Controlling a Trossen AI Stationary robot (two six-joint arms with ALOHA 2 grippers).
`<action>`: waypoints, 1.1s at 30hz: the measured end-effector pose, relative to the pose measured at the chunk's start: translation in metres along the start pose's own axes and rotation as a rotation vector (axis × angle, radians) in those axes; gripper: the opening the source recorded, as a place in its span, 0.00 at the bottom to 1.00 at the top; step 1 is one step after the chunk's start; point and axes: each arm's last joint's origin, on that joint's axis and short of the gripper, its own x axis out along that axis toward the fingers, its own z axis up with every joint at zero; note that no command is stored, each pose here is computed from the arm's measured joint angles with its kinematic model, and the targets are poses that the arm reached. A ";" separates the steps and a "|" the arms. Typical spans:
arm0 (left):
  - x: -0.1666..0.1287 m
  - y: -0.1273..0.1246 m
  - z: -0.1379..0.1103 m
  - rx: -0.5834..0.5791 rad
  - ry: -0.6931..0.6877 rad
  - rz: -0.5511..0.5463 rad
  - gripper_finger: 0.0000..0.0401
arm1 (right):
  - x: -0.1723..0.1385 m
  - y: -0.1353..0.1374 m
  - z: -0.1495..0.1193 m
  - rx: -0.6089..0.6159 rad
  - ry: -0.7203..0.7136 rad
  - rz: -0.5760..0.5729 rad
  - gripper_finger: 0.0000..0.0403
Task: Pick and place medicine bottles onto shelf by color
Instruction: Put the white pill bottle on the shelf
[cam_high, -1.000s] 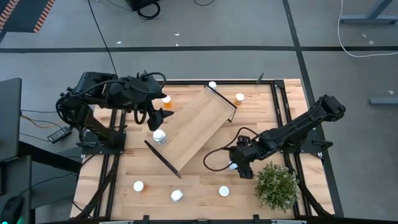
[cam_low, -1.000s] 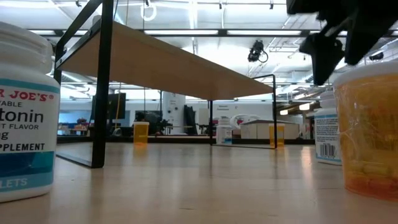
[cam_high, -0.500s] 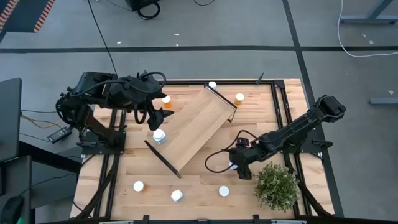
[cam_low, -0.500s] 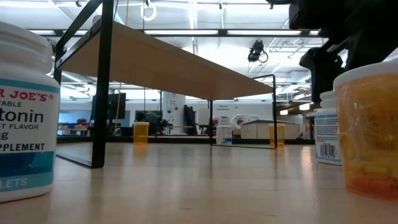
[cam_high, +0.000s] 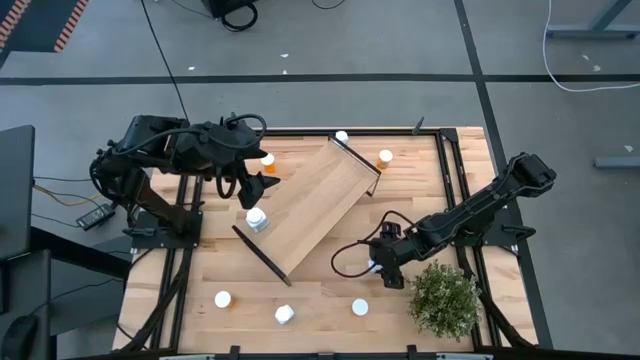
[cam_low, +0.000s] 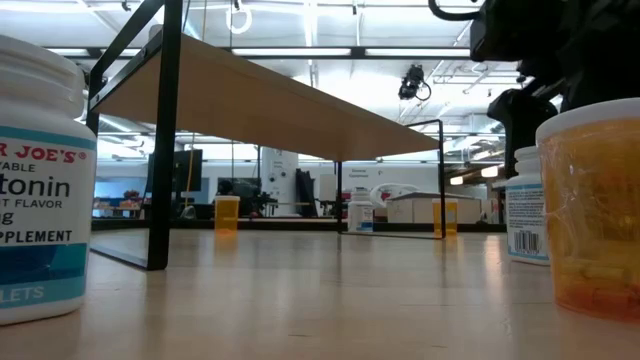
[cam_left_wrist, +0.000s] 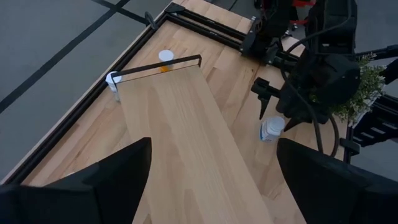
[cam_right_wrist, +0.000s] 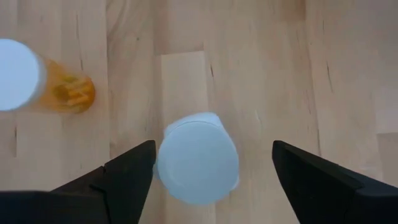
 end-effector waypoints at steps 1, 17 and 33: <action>0.000 0.000 0.000 0.000 0.000 0.000 0.88 | 0.000 0.000 0.000 -0.001 0.000 0.000 0.79; 0.000 0.000 0.000 0.000 0.002 0.001 0.88 | 0.003 0.001 0.000 0.008 0.014 -0.002 0.57; 0.000 0.000 0.000 0.002 0.004 0.002 0.88 | -0.087 -0.024 0.081 0.083 -0.058 -0.194 0.48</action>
